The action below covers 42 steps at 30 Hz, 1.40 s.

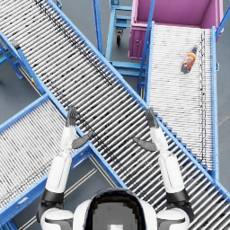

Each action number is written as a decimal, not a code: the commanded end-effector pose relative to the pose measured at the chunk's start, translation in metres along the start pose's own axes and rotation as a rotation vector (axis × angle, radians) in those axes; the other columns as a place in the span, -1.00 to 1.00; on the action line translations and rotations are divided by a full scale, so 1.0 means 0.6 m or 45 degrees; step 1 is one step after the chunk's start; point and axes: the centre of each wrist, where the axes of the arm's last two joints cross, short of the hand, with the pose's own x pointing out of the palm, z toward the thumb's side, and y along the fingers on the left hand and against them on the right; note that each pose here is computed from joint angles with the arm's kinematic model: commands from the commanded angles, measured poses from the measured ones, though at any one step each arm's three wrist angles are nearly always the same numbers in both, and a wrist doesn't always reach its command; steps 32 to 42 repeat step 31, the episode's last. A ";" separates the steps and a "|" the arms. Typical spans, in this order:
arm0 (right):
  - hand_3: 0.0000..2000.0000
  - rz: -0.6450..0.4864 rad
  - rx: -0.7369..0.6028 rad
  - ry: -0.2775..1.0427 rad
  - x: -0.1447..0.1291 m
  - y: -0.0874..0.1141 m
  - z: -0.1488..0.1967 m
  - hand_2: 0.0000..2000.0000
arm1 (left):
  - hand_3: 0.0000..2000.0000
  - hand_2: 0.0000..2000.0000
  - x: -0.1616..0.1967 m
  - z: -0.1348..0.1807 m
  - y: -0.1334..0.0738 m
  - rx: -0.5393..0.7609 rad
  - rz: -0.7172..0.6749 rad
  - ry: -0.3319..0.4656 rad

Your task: Pick up the oil and place it on the left assembly line, put the cola on the right, and keep Sprite still

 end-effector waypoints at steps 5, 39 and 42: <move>-1.00 0.000 0.000 0.000 0.000 0.000 0.000 -1.00 | -1.00 -1.00 0.000 0.000 0.000 0.000 0.000 0.000; -1.00 0.000 0.000 0.000 0.000 0.000 0.000 -1.00 | -1.00 -1.00 0.000 0.000 0.000 0.000 0.000 0.000; -1.00 0.000 0.000 0.000 0.000 0.000 0.000 -1.00 | -1.00 -1.00 0.000 0.000 0.000 0.000 0.000 0.000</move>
